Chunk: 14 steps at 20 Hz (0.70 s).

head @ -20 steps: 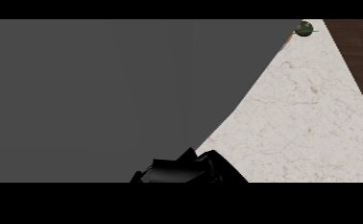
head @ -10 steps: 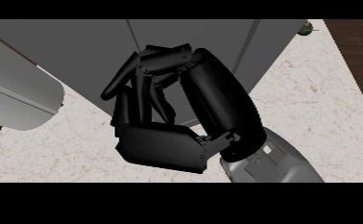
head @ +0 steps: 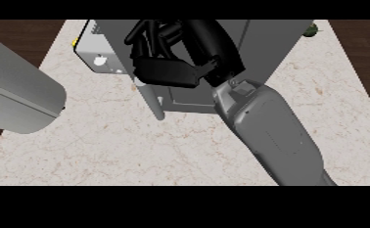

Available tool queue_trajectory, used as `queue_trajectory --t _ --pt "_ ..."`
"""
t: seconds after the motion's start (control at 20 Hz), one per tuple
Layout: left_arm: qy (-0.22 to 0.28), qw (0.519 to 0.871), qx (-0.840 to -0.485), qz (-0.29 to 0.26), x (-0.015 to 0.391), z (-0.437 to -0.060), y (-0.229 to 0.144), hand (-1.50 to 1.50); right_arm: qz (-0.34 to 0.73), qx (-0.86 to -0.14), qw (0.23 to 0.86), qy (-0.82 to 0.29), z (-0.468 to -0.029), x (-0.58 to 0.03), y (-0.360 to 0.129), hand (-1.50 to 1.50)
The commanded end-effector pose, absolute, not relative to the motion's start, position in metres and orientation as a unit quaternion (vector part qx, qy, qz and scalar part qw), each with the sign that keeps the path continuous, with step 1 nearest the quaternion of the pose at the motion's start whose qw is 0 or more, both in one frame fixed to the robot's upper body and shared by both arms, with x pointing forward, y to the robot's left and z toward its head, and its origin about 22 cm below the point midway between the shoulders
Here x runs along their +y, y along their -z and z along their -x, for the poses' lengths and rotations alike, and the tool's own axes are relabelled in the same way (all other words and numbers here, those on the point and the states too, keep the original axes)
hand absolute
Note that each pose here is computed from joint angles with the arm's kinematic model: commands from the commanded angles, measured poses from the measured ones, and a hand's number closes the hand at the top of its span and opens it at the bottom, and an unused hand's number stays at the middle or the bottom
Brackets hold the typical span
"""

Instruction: Pick up the bottled water, place it into the cabinet and close the cabinet

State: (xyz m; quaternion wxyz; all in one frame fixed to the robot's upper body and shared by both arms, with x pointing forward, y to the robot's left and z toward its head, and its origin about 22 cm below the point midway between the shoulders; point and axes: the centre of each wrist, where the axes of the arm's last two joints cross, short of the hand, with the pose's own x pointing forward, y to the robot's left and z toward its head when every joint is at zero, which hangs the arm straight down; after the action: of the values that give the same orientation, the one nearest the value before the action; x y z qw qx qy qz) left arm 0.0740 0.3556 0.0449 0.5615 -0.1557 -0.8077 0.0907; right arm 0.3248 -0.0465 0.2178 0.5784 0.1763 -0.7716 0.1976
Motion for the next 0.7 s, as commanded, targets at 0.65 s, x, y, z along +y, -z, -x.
queue_trajectory --t 0.65 --pt "-0.071 0.551 -0.813 0.174 0.358 -0.099 -0.057 1.5 -0.11 -0.753 0.623 -0.18 -0.386 -0.063 -0.164 1.5"
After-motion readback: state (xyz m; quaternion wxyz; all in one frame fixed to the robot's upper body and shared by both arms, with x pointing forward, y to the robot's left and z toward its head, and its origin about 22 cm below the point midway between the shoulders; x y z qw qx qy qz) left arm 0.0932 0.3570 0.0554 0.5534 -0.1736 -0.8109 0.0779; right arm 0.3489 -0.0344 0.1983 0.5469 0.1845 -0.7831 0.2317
